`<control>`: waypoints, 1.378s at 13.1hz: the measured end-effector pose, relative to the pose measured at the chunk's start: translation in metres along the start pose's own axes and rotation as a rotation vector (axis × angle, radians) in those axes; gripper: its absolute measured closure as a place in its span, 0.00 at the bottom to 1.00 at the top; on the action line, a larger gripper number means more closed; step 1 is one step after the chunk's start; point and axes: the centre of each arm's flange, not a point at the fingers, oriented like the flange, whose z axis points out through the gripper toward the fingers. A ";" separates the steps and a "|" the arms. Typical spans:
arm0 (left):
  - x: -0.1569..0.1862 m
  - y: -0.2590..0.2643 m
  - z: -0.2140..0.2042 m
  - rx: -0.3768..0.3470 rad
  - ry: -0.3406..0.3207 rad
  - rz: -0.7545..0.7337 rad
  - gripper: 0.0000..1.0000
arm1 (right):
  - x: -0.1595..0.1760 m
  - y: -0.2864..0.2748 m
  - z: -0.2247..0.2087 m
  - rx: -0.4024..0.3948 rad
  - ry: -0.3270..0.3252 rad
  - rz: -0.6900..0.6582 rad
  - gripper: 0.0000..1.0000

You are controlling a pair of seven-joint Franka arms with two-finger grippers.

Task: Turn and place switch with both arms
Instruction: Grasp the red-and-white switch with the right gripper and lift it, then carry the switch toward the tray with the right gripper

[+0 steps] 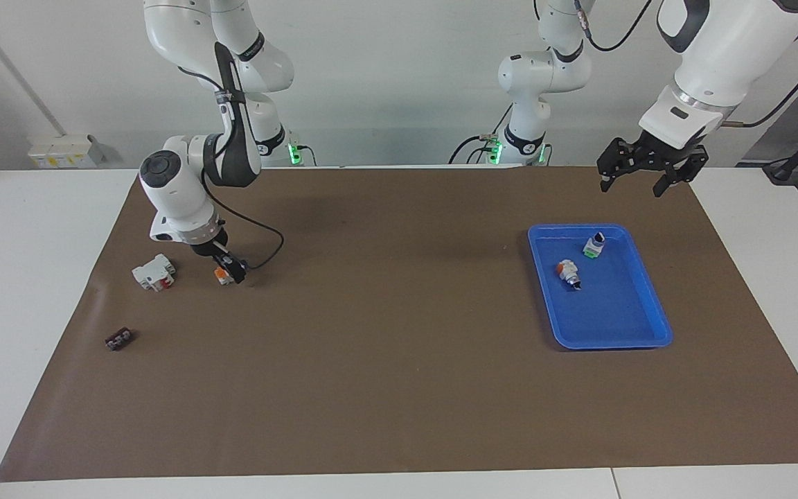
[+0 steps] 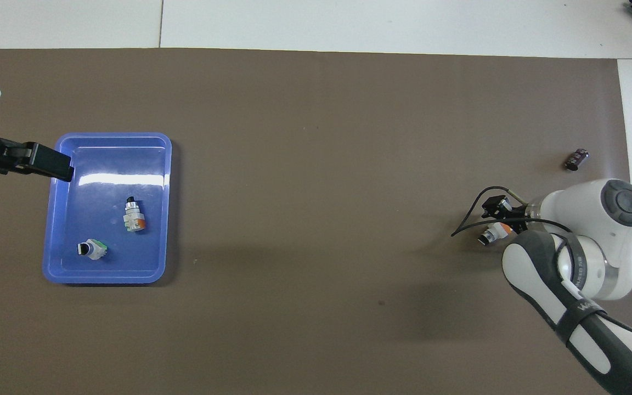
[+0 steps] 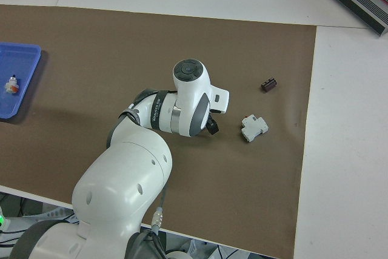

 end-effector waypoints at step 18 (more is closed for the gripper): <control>-0.001 0.000 0.001 0.000 -0.007 0.000 0.00 | -0.028 -0.109 -0.139 0.321 -0.563 0.481 0.59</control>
